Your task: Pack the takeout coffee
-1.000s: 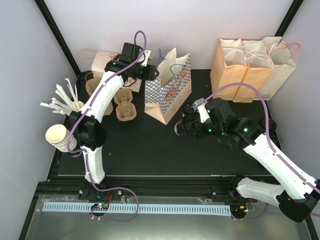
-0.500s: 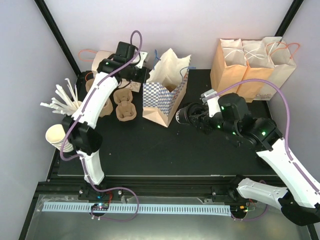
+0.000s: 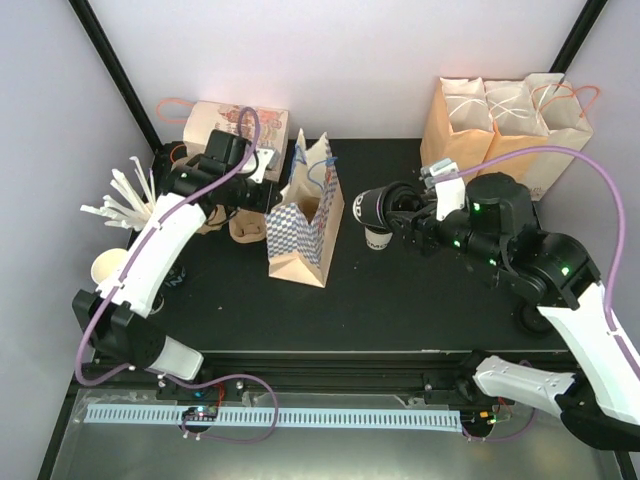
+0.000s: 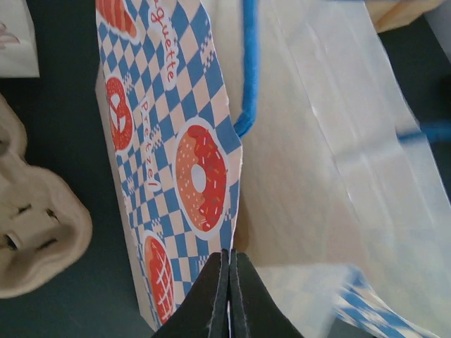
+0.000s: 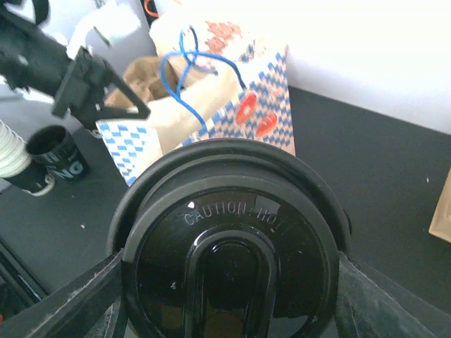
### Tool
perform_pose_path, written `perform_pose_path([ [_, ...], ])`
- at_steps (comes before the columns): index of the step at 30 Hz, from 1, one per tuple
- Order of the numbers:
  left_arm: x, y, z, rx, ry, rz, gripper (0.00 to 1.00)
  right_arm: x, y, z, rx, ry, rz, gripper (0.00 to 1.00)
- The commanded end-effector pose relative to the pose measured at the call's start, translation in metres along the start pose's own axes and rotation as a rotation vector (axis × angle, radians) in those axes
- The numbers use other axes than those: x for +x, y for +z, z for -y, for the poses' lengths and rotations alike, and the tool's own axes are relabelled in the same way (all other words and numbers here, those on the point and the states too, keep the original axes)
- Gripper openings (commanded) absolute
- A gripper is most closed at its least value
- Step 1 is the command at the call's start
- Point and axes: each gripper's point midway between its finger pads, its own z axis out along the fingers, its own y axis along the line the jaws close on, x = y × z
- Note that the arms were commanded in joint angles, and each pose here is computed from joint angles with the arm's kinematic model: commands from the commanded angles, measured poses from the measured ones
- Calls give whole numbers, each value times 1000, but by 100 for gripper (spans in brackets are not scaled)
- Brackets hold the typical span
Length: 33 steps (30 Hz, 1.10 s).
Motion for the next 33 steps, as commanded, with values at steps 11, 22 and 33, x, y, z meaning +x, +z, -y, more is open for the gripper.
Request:
perform_pose_path([
  [11, 36, -54, 45, 221, 12, 72, 2, -78, -17, -20, -72, -5, 160, 62],
  [22, 84, -69, 63, 347, -3, 41, 3, -100, 24, -56, -234, -72, 115, 61],
  [33, 85, -74, 32, 154, -58, 95, 62, -41, 89, -61, -243, -107, -216, 61],
])
